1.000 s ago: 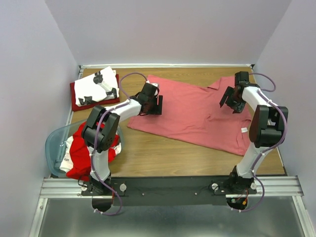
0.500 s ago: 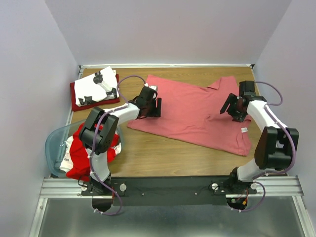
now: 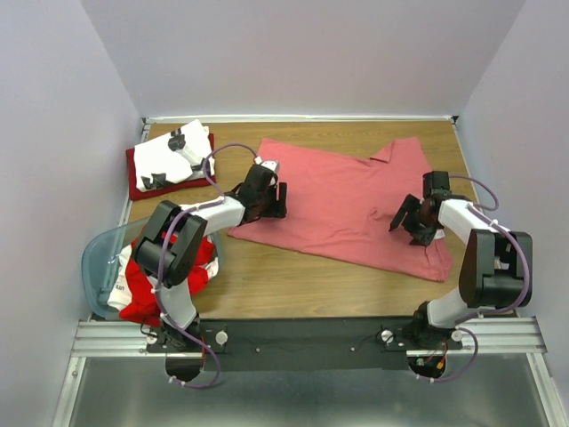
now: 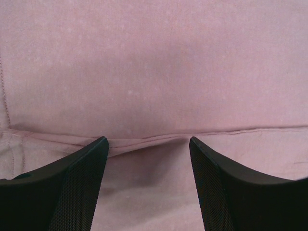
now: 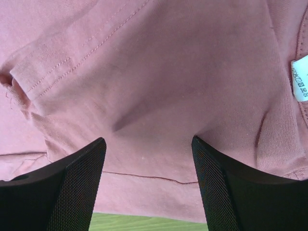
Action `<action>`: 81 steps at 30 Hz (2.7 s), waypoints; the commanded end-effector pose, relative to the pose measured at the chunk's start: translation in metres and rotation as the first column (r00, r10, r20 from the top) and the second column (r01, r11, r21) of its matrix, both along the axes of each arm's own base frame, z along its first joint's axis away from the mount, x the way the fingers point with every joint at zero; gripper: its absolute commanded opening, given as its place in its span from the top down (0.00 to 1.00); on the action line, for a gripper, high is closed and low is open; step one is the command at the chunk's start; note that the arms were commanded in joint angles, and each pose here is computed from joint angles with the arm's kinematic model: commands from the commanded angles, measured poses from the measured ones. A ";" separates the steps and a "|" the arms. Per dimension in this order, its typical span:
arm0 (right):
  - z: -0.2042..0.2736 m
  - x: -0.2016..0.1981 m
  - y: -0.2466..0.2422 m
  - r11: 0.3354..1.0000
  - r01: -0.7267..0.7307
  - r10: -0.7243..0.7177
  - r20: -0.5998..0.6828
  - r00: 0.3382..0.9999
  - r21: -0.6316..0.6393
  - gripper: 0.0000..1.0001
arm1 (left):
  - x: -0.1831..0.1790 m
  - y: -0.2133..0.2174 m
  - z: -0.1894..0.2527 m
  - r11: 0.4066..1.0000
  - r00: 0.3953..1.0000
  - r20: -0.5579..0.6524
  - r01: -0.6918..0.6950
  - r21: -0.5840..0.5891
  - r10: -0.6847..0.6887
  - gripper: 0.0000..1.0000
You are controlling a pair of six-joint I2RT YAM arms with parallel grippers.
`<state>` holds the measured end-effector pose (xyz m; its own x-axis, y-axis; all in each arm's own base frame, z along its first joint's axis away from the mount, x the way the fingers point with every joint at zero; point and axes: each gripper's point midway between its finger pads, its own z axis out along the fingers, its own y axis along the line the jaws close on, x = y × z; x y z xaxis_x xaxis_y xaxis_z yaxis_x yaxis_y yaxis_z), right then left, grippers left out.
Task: Fold and stack the t-shirts
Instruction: Fold the tshirt
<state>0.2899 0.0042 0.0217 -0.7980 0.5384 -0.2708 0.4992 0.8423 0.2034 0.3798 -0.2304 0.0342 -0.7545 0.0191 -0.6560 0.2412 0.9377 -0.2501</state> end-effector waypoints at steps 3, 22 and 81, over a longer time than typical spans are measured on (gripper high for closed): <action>-0.021 -0.058 0.015 0.995 0.066 -0.053 -0.173 0.984 0.070 0.21 | -0.045 0.019 -0.027 0.999 0.991 -0.134 -0.015 0.035 0.019 0.23; -0.003 -0.109 0.033 0.970 0.204 -0.158 -0.302 0.940 0.130 0.21 | -0.112 0.024 -0.050 0.999 0.962 -0.272 0.041 0.017 -0.035 0.23; -0.002 0.271 -0.117 0.972 0.126 -0.074 0.255 0.964 -0.196 0.39 | 0.198 0.044 0.038 0.950 0.951 -0.009 -0.307 0.049 0.308 0.19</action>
<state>0.5685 -0.1162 0.0303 -0.6251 0.5118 -0.5893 0.5367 0.8301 0.1517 0.5765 -0.1947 0.0849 -0.7287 -0.1719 -0.6629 -0.0173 0.9723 -0.2331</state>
